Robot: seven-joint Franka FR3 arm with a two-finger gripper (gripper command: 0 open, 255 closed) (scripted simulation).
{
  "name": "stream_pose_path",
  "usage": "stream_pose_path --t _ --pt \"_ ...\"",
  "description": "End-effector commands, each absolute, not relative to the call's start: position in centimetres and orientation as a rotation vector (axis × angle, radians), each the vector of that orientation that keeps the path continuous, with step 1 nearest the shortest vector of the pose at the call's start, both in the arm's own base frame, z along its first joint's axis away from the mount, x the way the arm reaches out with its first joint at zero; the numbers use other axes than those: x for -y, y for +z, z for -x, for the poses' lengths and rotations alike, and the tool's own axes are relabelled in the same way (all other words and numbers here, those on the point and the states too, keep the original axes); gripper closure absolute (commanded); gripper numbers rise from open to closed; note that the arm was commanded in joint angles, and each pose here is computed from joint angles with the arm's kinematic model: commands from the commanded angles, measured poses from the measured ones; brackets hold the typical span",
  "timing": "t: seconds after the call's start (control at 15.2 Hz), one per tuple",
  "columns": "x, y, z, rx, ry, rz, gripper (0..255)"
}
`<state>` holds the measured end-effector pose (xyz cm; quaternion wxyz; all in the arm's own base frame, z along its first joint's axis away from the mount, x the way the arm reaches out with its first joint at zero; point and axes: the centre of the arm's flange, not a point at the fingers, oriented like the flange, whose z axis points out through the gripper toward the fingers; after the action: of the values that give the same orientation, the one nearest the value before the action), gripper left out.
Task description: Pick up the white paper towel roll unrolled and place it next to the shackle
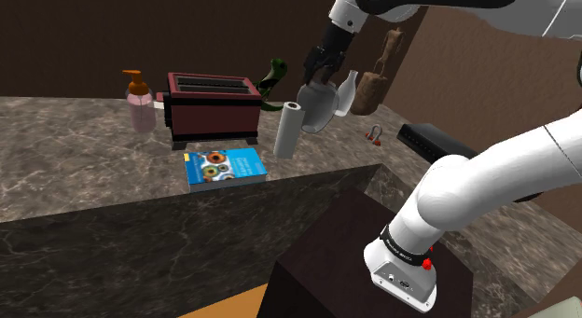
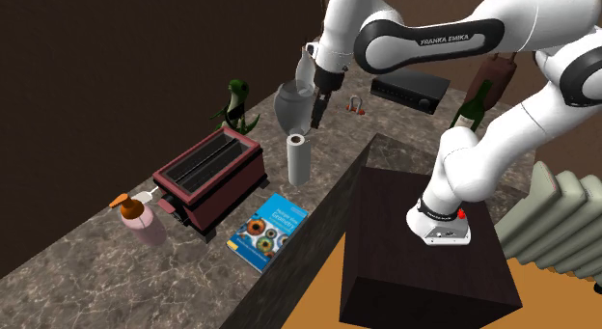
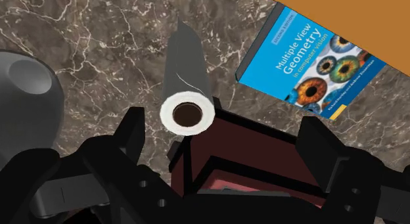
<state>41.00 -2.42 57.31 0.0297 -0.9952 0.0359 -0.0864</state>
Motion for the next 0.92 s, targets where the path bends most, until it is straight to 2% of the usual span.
stream_pose_path --t 0.0,0.53,0.86 --pt "2.8 55.5 -43.1 -0.124 -0.241 3.071 0" --pt "4.6 48.3 -50.9 -0.173 -0.144 3.076 0" --pt "4.5 45.7 -51.1 -0.173 -0.144 3.076 0"
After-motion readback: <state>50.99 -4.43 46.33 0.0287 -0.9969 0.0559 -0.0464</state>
